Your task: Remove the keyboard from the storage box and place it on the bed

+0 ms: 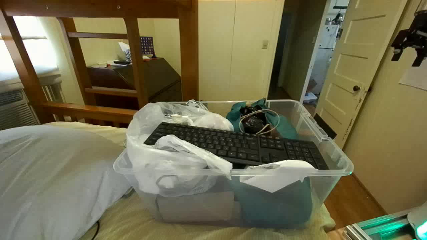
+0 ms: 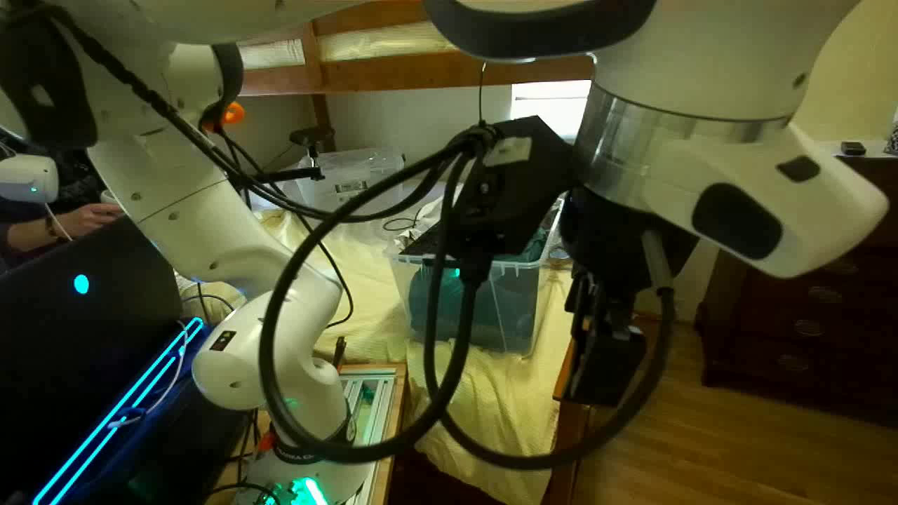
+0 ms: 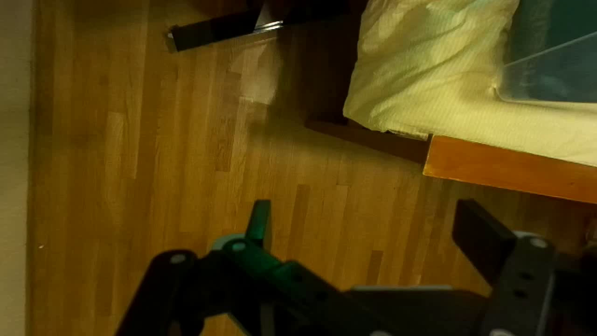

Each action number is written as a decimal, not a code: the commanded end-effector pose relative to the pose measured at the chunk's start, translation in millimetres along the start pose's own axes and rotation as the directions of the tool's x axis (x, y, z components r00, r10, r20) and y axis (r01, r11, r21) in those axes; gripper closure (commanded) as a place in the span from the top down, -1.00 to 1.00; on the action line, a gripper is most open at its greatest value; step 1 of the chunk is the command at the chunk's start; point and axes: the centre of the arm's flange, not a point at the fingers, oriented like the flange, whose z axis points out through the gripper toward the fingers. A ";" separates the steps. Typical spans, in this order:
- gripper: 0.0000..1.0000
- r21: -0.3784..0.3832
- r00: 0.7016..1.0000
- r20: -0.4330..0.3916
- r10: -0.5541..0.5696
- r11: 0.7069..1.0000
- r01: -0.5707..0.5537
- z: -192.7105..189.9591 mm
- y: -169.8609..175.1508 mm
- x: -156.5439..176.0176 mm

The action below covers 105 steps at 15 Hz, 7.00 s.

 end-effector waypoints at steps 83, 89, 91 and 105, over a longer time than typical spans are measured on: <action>1.00 0.146 0.078 0.039 -0.996 0.083 0.986 288.8 -477.4 -226.0; 0.93 0.312 0.068 -0.028 -0.997 0.056 0.948 309.3 -471.2 -215.0; 0.88 0.375 0.078 -0.060 -0.995 0.050 0.926 310.5 -471.0 -215.6; 0.76 0.440 0.115 0.022 -0.993 0.113 0.891 329.6 -447.7 -218.2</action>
